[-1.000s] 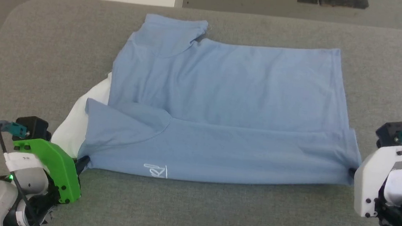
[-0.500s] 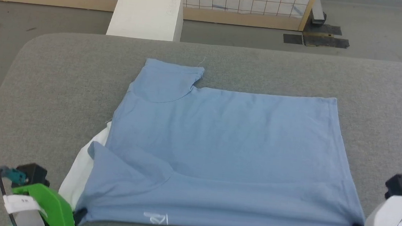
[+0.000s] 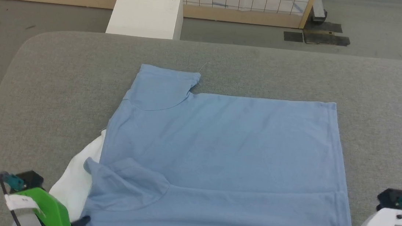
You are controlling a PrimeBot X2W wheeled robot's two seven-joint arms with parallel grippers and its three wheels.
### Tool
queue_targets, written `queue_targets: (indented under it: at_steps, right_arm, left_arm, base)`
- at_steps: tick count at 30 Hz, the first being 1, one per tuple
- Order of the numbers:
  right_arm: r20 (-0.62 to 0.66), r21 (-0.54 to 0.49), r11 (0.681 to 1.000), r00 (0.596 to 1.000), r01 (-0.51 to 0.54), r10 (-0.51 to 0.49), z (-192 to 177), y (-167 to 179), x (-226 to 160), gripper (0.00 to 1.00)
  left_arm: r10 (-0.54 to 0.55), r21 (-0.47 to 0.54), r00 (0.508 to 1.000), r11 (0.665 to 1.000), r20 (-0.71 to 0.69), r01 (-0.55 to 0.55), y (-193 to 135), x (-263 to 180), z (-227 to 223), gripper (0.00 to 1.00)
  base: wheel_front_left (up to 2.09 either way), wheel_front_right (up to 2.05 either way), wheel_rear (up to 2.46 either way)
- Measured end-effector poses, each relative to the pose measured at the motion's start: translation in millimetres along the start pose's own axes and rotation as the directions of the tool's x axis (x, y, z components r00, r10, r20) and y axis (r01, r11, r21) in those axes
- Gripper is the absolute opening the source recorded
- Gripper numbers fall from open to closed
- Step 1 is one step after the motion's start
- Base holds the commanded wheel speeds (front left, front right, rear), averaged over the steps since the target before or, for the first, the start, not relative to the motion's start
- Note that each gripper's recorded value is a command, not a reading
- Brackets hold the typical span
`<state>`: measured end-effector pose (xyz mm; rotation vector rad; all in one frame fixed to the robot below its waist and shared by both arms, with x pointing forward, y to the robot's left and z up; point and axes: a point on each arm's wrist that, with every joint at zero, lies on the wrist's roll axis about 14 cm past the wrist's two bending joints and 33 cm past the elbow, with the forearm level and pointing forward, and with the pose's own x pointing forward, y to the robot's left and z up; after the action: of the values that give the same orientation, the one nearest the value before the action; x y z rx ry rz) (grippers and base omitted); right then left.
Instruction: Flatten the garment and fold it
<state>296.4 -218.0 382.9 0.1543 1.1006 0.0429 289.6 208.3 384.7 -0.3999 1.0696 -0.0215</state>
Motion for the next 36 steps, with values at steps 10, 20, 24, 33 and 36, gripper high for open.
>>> queue_targets:
  at_steps: [10, 20, 24, 33, 36]
  right_arm:
    - [0.412, 0.007, 1.0, 0.911, -0.006, 0.002, 98.5, -12.9, -65.8, 1.0]
    - [0.785, -0.065, 0.996, 0.619, 0.062, 0.013, 173.7, -12.7, -121.9, 1.0]
    - [0.846, -0.061, 0.995, 0.533, 0.077, 0.011, 181.4, -15.6, -122.6, 1.0]
    - [0.849, -0.032, 0.998, 0.528, 0.055, -0.002, 174.1, -19.0, -88.9, 1.0]
    - [0.844, -0.033, 0.998, 0.536, 0.062, -0.005, 175.0, -19.0, -80.0, 1.0]
  left_arm:
    - [-0.11, 0.072, 0.931, 0.993, 0.349, 0.09, -29.1, -55.8, 94.4, 1.0]
    - [-0.211, 0.207, 0.523, 0.976, 0.826, 0.067, -52.9, -112.3, 183.3, 1.0]
    - [-0.227, 0.23, 0.425, 0.972, 0.876, 0.044, -50.2, -109.0, 185.6, 1.0]
    - [-0.236, 0.231, 0.426, 0.971, 0.874, 0.064, -49.4, -72.9, 182.3, 1.0]
    - [-0.248, 0.24, 0.417, 0.968, 0.875, 0.073, -53.9, -65.8, 194.2, 1.0]
  base:
    - [0.0, 0.0, 0.0]
    - [0.0, 0.0, 0.0]
    - [0.0, 0.0, 0.0]
    - [0.0, 0.0, 0.0]
    - [0.0, 0.0, 0.0]
